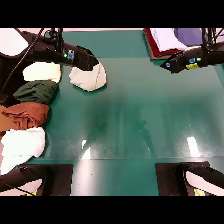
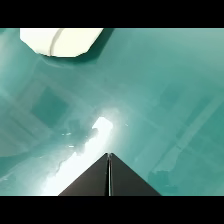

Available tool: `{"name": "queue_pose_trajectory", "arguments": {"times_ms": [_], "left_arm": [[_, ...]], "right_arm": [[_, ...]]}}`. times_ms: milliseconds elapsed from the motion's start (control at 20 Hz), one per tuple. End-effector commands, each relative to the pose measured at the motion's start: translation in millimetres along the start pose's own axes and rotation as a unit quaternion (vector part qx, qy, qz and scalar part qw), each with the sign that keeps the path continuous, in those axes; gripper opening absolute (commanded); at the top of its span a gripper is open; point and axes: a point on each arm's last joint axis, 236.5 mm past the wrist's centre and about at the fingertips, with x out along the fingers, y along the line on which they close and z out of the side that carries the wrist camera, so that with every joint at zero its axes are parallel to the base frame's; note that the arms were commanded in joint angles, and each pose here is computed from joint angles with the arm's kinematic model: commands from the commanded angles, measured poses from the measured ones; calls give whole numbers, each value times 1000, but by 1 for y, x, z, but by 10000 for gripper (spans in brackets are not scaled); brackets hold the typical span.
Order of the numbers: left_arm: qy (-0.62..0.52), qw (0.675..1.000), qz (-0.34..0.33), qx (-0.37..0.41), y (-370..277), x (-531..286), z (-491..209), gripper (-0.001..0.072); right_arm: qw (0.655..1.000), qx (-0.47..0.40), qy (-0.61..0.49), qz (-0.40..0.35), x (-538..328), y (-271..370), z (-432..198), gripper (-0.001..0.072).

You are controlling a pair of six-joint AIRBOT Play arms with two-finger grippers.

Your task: Fold the shirts.

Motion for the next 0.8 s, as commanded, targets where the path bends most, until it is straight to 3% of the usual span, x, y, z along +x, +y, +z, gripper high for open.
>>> {"name": "queue_pose_trajectory", "arguments": {"times_ms": [0,450,750], "left_arm": [[0,1000,0,0,0,0,0,25],[0,1000,0,0,0,0,0,25],[-90,996,12,-11,6,-4,42,25]], "right_arm": [[1000,0,0,0,0,0,0,17],[1000,0,0,0,0,0,0,17],[1000,1,-10,-4,0,-2,5,17]]}}
